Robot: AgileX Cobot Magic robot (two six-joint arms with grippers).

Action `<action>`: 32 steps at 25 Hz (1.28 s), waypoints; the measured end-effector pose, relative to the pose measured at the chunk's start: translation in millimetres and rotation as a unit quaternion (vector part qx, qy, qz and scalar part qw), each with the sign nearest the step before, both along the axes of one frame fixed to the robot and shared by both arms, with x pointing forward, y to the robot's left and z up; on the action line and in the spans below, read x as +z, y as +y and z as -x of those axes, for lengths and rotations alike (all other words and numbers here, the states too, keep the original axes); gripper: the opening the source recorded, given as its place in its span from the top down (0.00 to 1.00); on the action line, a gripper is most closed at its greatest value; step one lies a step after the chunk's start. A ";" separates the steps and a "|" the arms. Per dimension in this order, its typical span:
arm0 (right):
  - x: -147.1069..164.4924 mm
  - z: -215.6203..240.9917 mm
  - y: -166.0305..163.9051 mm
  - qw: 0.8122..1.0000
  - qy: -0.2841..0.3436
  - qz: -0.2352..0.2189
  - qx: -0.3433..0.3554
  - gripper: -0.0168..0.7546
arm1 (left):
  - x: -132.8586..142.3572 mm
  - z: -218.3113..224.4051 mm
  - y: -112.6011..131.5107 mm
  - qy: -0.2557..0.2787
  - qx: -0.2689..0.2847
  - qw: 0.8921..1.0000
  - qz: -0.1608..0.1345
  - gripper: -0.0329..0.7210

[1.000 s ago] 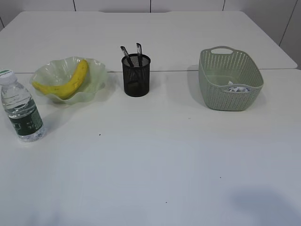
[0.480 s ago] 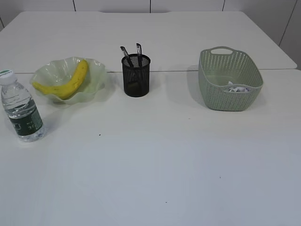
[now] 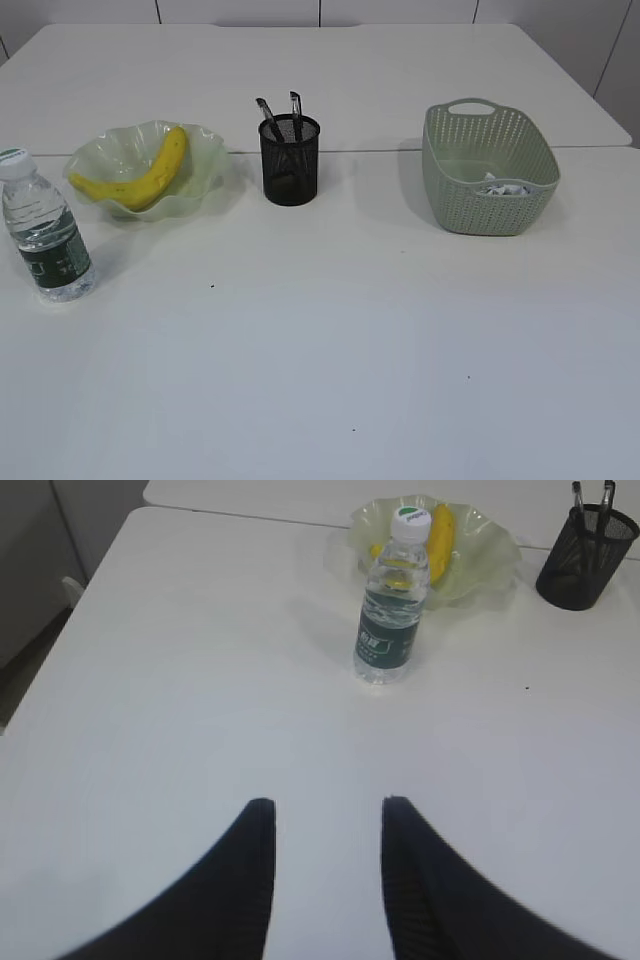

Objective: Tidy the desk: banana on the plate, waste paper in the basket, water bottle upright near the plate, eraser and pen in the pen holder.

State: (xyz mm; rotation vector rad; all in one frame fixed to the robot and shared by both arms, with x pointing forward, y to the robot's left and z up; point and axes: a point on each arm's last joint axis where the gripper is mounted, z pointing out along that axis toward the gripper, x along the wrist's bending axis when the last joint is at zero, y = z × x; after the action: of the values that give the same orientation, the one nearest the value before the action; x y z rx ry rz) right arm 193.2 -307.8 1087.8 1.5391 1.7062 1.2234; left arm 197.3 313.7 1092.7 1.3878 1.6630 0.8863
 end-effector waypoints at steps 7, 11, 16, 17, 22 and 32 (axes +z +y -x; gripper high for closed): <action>-32.4 -19.8 -1.9 0.997 0.055 0.048 -0.026 0.66 | -14.8 -9.0 4.3 0.030 0.017 0.999 -0.029 0.35; -40.4 -23.8 -2.9 0.995 0.067 0.062 -0.033 0.58 | -29.6 -16.7 3.7 0.059 0.016 0.998 -0.033 0.25; -42.0 -29.7 -1.5 0.997 0.048 0.059 -0.033 0.57 | -33.4 -24.2 2.8 0.043 0.012 0.998 -0.035 0.23; -42.1 -30.8 -1.1 0.997 0.043 0.058 -0.033 0.56 | -34.1 -26.7 2.5 0.035 0.011 0.999 -0.035 0.23; -45.0 -35.3 0.1 0.997 0.034 0.056 -0.033 0.56 | -35.9 -31.7 1.5 0.020 0.006 0.999 -0.037 0.23; -45.5 -35.6 0.1 0.997 0.034 0.058 -0.032 0.56 | -35.6 -31.9 1.4 0.018 0.005 0.999 -0.038 0.23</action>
State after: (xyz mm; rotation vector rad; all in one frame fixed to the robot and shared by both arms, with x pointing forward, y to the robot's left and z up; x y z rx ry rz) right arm 228.8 -307.7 1042.2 1.5695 1.7245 1.0322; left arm 229.2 315.1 1057.1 1.4552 1.6808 0.9429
